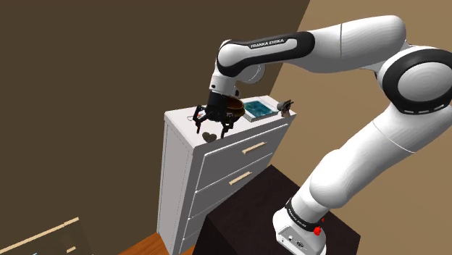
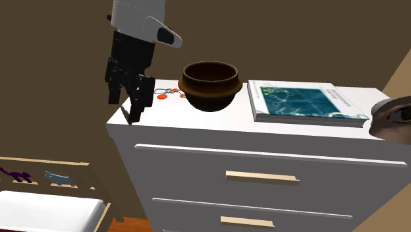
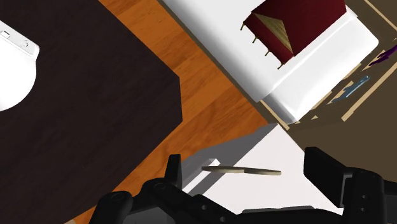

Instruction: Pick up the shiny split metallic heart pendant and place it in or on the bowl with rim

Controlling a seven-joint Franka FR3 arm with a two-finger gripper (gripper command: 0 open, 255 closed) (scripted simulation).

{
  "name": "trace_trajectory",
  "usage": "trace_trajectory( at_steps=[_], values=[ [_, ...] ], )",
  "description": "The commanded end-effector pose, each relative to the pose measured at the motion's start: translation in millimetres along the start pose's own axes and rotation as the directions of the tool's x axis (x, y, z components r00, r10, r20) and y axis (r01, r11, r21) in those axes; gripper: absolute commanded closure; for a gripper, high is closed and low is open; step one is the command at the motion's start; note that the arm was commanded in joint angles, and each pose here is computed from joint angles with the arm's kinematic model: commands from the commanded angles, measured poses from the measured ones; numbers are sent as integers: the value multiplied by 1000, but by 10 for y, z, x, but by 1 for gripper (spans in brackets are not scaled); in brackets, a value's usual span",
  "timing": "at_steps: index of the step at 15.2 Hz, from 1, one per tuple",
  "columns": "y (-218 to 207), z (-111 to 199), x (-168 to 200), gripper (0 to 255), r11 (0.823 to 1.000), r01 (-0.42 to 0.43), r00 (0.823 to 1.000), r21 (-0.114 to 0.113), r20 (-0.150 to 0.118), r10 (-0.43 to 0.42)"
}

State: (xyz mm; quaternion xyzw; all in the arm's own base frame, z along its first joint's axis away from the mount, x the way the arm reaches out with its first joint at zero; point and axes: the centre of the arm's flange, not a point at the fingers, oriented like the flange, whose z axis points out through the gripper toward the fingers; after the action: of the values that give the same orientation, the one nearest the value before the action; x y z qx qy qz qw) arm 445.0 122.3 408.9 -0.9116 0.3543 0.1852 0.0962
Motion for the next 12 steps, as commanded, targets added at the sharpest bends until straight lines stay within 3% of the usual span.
trace_trajectory(
  at_steps=[1, 7, 8, 12],
  values=[
    [4, 33, -10, 0, 1000, 0, 1000, 1, -1, 0],
    [3, 33, -10, 0, 1000, 0, 1000, 1, 0, 0],
    [3, 33, -10, 255, 1000, 0, 1000, 1, 0, 0],
    [4, 33, -10, 255, 1000, 0, 1000, 1, 0, 0]
  ],
)
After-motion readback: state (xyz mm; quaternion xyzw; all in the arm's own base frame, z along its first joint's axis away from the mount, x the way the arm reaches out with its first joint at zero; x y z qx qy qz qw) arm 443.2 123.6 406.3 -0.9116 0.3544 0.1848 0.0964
